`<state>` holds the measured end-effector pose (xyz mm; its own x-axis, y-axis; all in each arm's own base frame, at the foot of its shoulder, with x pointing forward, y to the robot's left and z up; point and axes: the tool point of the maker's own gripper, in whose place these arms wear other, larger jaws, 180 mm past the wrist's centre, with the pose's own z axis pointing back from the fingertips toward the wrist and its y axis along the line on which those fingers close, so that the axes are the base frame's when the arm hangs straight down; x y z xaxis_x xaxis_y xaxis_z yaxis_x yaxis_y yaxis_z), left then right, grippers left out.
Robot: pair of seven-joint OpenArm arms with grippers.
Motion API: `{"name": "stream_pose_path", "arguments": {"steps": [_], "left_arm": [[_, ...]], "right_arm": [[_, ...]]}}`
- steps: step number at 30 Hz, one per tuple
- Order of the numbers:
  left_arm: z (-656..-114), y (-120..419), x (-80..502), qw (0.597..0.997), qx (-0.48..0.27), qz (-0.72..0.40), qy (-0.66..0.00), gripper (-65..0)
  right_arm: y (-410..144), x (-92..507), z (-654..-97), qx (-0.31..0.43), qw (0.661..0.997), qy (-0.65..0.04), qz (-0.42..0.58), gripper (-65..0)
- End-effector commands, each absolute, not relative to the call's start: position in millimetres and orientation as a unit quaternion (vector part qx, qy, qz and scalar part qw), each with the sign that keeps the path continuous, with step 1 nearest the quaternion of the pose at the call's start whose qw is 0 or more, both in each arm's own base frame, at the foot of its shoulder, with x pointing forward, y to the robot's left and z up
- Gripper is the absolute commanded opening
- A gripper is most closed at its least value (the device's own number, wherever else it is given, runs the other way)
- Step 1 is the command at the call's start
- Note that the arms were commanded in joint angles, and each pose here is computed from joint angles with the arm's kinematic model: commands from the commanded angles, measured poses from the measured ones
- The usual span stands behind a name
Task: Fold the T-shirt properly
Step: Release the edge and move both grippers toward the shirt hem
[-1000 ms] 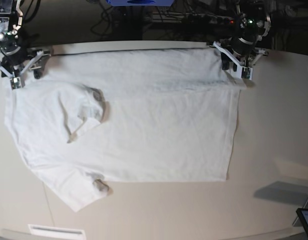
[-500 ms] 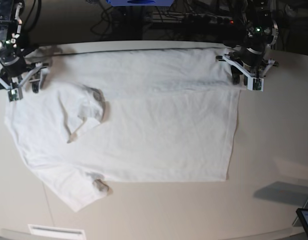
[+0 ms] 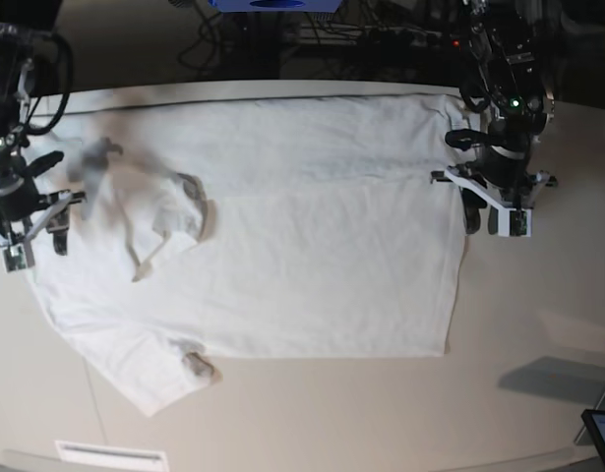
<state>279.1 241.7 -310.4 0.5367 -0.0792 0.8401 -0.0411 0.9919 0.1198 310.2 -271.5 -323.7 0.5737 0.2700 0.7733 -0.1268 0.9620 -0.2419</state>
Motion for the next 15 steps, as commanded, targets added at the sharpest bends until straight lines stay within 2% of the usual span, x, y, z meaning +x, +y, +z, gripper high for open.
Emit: {"name": "stream_pose_path", "arguments": {"steps": [1,7,15], "left_arm": [[-293,246,291,0.861,0.073,-0.017,-0.503,-44.7],[-265,262,332,0.856,0.086,-0.015,-0.51,-44.7],[-257,271,336,0.851,0.1,-0.023,-0.515,-44.7]], "right_arm": [[-274,329,-306,-0.082,0.871,-0.468,0.124,-29.6],[-285,382,-307,-0.051,0.89,-0.431,0.137,-29.5],[-293,444,-311,0.02,0.896,-0.434,0.089,-29.3]]}}
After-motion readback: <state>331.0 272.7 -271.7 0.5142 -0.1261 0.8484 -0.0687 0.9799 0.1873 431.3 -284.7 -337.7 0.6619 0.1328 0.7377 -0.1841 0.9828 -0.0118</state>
